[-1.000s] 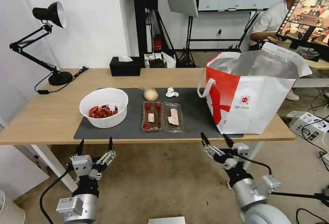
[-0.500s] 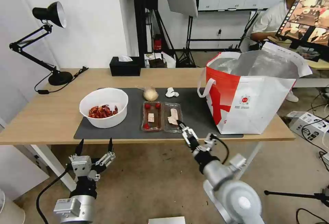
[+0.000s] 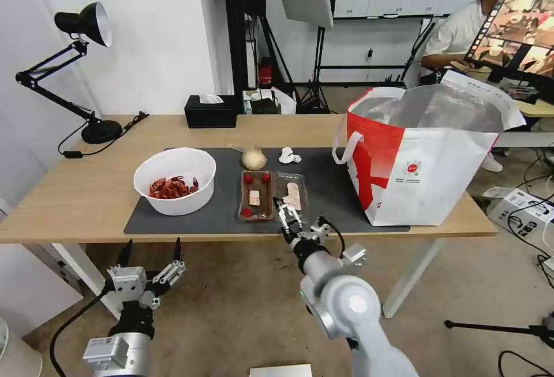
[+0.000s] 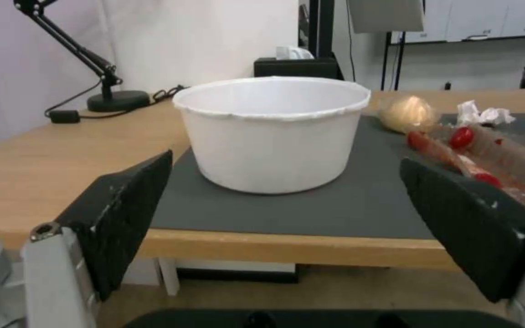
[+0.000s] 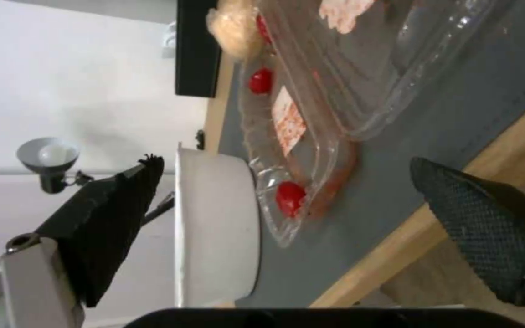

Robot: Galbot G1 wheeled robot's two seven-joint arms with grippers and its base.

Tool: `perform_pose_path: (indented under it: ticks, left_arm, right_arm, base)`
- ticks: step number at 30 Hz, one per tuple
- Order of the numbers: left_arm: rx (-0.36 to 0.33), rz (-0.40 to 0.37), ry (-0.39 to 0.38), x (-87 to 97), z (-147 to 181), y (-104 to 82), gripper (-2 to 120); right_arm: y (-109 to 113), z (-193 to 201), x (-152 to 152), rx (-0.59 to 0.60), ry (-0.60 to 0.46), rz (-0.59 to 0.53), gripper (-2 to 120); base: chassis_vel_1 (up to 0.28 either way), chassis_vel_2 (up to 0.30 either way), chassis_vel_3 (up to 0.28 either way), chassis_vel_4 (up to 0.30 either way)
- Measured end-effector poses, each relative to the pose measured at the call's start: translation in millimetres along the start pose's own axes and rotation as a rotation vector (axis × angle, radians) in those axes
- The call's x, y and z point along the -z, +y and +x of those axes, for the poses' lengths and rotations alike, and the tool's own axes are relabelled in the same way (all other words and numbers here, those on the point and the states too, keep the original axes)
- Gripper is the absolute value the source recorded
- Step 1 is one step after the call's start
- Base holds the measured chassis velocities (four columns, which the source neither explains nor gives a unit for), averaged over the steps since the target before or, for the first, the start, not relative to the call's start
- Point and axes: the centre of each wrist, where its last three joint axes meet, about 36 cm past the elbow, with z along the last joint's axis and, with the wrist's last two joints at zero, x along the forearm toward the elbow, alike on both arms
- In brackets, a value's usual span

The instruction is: Pick up the trash from the table and place it into the takeout bag.

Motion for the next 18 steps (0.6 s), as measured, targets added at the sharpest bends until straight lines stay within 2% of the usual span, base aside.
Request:
perform_pose_path:
  ticks: [18]
  left_arm:
    - [-0.006, -0.001, 0.011, -3.1, 1.6, 0.4, 100]
  right_arm:
    - [1.2, -8.6, -5.4, -0.024, -0.024, 0.005, 100]
  base:
    - [0.000, 0.000, 0.000, 0.000]
